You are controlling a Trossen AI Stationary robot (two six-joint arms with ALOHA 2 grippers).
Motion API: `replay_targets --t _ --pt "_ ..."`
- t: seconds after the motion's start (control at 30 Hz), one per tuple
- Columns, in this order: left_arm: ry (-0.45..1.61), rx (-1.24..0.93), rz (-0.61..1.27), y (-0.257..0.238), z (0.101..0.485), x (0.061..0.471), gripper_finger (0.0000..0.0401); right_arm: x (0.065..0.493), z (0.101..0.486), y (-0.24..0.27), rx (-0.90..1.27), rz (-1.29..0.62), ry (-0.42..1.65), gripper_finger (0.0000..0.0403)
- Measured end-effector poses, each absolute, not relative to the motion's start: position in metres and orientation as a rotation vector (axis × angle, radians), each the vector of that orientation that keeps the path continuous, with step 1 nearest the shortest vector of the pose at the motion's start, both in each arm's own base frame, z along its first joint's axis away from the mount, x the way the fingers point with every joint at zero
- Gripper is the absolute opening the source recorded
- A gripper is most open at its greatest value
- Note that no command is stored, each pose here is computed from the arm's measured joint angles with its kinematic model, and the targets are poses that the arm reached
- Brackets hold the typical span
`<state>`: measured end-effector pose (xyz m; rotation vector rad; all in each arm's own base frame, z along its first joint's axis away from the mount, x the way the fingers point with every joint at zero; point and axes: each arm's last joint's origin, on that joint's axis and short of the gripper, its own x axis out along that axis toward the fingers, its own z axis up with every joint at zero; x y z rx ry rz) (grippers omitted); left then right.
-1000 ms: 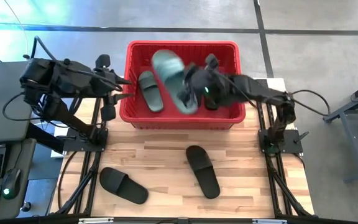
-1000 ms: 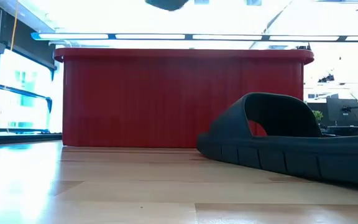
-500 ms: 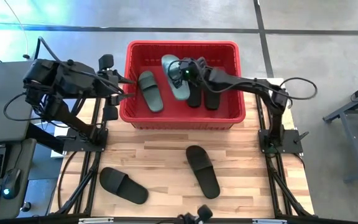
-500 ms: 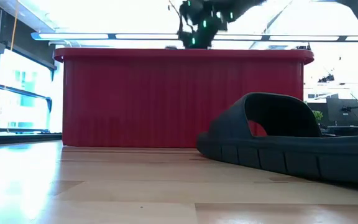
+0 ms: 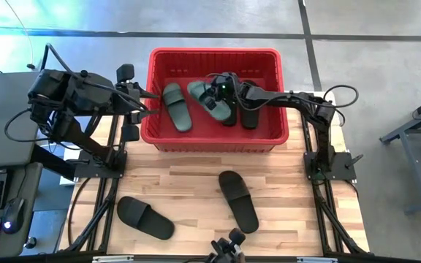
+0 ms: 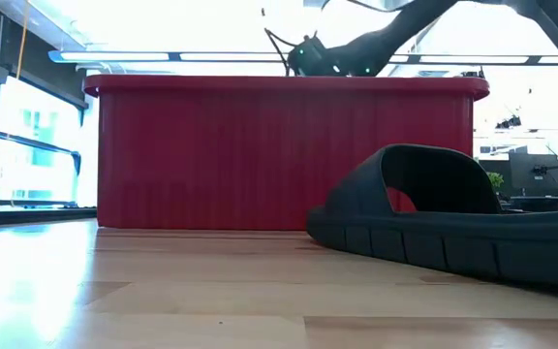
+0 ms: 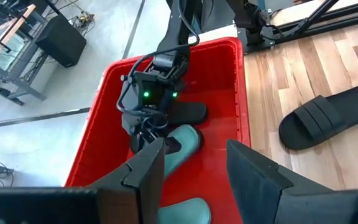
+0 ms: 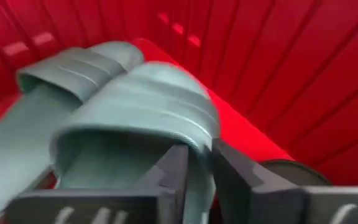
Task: Pick and place slides into bin
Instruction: Put the green slide into the red bin, then put the black slide into the red bin
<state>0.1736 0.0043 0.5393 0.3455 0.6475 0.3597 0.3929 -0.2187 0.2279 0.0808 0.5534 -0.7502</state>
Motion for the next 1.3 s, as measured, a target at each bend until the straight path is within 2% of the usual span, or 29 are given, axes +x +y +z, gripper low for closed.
replay_targets --t 0.13,0.37,0.53,0.73,0.83,1.0,1.17,1.3 --pt "0.648 0.346 0.359 0.004 0.539 0.174 0.0156 0.392 0.218 -0.226 0.122 -0.77 0.565 0.0113" --pt "0.648 0.345 0.359 0.004 0.539 0.174 0.0156 0.389 0.214 -0.237 0.32 -0.751 0.483 0.0202" --pt "0.646 0.335 0.363 0.004 0.539 0.174 0.0156 0.395 0.222 -0.236 0.425 -0.614 0.364 0.0237" --pt "0.652 0.336 0.361 0.004 0.539 0.173 0.0156 0.399 0.238 -0.228 0.531 -0.478 0.277 0.0233" --pt "0.684 0.331 0.34 0.004 0.536 0.171 0.0156 0.4 0.262 -0.216 0.561 -0.272 0.208 0.0223" --pt "0.724 0.201 0.219 -0.001 0.526 0.179 0.0156 0.395 0.307 -0.177 0.645 0.106 0.182 0.0206" --pt "0.833 0.069 -0.028 -0.01 0.503 0.196 0.0156 0.387 0.337 -0.115 0.666 0.552 0.321 0.0199" --pt "0.968 -0.006 -0.066 -0.022 0.475 0.211 0.0156 0.374 0.354 -0.062 0.618 0.702 0.413 0.02"
